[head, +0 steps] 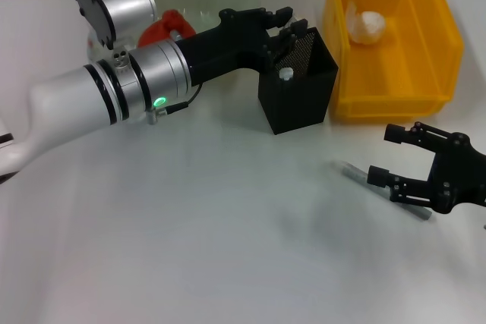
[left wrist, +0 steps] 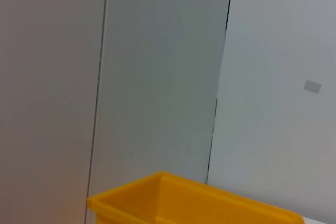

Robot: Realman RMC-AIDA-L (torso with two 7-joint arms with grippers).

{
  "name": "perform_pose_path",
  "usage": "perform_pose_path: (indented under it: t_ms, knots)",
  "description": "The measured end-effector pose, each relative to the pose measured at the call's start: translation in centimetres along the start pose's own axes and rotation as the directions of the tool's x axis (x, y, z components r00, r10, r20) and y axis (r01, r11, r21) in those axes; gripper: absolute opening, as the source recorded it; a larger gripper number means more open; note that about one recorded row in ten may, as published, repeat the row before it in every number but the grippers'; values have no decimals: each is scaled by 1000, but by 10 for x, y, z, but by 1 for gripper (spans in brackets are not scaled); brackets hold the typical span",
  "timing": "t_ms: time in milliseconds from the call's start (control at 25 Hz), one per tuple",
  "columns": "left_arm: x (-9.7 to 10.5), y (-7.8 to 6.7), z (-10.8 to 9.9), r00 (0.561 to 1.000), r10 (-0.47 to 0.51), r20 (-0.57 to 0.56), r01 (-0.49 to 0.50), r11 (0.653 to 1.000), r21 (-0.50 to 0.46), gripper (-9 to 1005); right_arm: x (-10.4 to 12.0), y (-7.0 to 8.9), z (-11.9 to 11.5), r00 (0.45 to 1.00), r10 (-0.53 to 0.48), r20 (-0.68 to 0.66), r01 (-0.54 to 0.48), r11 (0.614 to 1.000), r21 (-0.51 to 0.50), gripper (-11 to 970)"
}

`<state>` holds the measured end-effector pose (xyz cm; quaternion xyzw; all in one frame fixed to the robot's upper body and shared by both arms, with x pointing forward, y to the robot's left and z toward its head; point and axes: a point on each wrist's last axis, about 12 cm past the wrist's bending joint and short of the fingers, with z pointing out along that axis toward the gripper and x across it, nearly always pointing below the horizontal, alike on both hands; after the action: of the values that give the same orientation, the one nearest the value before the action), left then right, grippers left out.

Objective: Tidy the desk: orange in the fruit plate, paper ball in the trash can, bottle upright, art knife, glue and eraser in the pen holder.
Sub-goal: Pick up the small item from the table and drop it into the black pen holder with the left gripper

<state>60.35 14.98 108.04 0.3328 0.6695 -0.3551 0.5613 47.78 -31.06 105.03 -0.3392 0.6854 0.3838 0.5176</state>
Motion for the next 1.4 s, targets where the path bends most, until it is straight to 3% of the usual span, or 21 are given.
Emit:
perform_pose_path:
  t_ms: [1400]
  knots:
    - [0, -4, -4, 999, -15, 32, 14, 999, 33, 355, -2, -2, 7, 1000, -6, 4, 6, 1000, 1, 818]
